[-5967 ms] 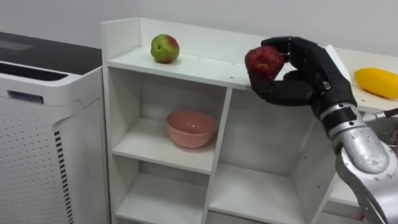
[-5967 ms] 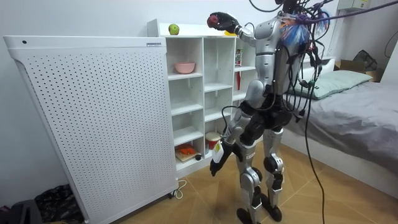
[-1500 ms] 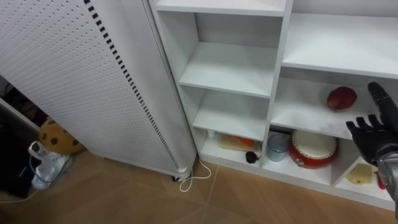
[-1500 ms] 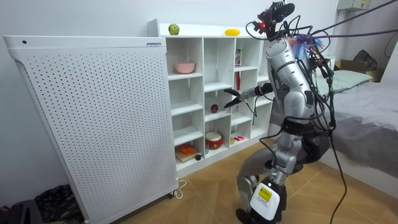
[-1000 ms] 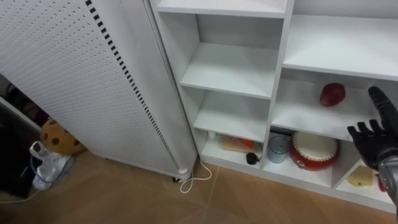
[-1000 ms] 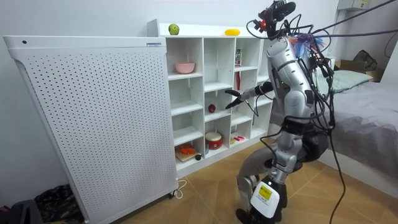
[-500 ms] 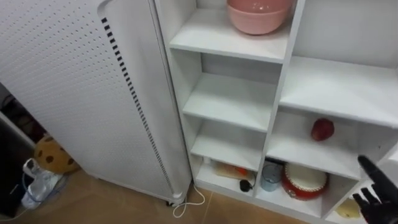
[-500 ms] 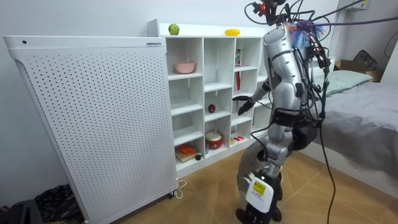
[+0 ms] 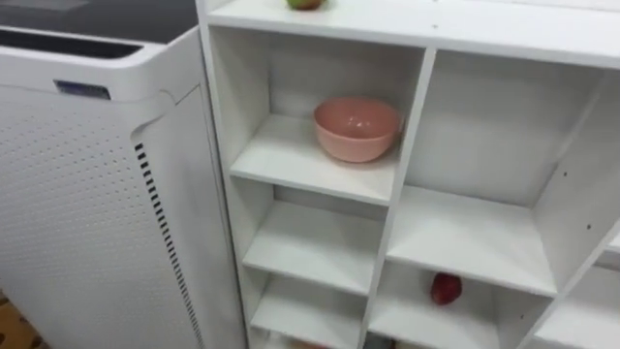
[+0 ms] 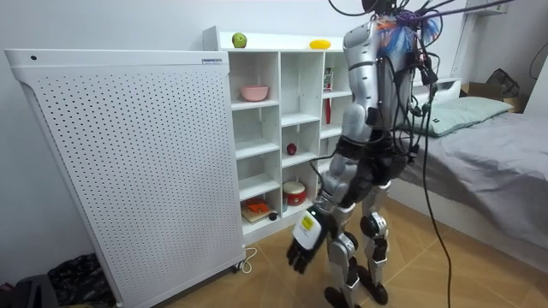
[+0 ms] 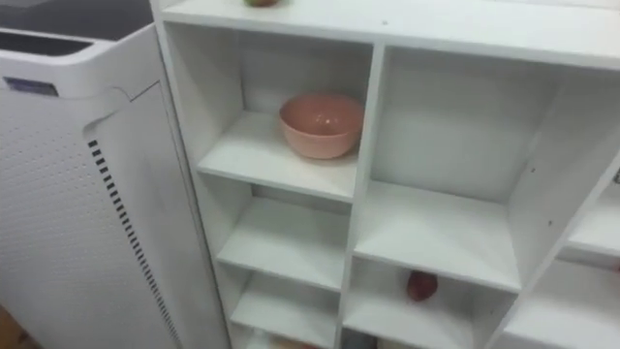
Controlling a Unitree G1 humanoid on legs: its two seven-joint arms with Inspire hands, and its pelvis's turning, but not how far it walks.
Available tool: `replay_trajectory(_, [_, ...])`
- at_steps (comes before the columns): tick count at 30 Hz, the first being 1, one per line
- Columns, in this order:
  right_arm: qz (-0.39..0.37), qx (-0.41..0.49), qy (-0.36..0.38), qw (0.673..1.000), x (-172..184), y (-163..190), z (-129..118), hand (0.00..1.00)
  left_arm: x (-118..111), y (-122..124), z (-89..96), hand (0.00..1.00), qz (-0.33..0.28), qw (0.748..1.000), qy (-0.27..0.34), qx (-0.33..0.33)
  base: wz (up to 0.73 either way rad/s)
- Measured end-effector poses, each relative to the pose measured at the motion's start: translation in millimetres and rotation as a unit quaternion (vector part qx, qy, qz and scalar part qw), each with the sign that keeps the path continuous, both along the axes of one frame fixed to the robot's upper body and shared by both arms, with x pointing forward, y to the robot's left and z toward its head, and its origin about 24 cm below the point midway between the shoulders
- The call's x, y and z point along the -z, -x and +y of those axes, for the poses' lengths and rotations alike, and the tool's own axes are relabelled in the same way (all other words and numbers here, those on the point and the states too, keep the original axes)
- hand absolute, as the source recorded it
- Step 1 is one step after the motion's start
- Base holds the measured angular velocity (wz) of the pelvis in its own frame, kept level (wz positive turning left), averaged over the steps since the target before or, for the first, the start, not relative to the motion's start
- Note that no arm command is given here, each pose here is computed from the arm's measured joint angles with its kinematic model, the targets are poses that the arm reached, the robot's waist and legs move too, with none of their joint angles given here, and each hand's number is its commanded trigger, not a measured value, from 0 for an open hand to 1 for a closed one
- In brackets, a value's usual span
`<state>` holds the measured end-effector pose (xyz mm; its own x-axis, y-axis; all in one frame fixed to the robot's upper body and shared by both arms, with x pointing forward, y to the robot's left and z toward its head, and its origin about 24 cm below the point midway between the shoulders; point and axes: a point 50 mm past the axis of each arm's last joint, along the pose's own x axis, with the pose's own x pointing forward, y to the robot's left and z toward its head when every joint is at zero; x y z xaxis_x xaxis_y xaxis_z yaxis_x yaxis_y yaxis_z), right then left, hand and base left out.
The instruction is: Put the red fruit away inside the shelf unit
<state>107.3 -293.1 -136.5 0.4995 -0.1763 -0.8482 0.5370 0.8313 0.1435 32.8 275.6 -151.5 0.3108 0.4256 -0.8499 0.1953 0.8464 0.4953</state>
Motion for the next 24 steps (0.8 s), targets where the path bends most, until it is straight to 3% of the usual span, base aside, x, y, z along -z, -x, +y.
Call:
replay_trajectory(5, [0.076,-0.078,-0.009,0.994,18,42,26,0.00,4,0,-12.5,0.00,-0.004,1.000,0.000,0.005,-0.07])
replay_trajectory(14, [0.124,-0.153,-0.015,0.980,29,65,51,0.00,7,8,-22.0,0.00,0.016,1.000,-0.002,0.013,-0.03])
replay_trajectory(24, [0.161,-0.092,-0.017,0.983,33,88,57,0.00,10,13,-26.7,0.00,0.050,0.998,-0.008,0.023,-0.07])
